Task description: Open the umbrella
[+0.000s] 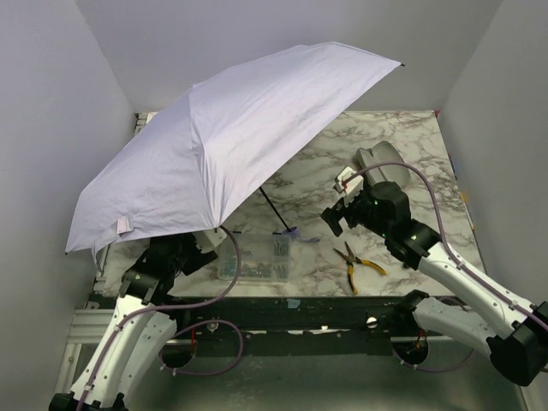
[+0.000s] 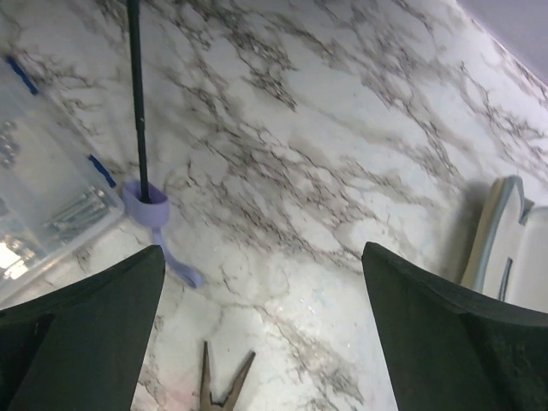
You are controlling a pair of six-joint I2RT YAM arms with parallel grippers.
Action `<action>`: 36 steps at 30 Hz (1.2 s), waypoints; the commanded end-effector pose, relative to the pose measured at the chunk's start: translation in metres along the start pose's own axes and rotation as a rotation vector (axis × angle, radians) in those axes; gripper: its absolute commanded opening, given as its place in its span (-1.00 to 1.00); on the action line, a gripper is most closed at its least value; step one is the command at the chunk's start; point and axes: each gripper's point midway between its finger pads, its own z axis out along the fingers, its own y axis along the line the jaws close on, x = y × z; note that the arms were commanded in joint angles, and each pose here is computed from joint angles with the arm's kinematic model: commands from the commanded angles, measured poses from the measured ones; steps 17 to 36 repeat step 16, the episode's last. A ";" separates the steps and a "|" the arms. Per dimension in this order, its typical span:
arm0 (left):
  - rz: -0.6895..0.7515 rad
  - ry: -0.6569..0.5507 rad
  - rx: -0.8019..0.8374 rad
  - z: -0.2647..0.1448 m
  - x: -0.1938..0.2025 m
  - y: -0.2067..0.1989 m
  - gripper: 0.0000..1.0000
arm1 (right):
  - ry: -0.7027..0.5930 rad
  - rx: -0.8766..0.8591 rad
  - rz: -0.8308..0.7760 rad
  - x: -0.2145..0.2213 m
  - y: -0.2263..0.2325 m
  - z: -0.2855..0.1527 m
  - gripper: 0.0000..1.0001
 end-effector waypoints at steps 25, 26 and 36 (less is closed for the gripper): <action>-0.167 -0.115 -0.385 0.016 -0.008 0.052 0.97 | 0.089 0.203 -0.048 0.037 -0.042 -0.025 1.00; -0.167 -0.115 -0.385 0.016 -0.008 0.052 0.97 | 0.089 0.203 -0.048 0.037 -0.042 -0.025 1.00; -0.167 -0.115 -0.385 0.016 -0.008 0.052 0.97 | 0.089 0.203 -0.048 0.037 -0.042 -0.025 1.00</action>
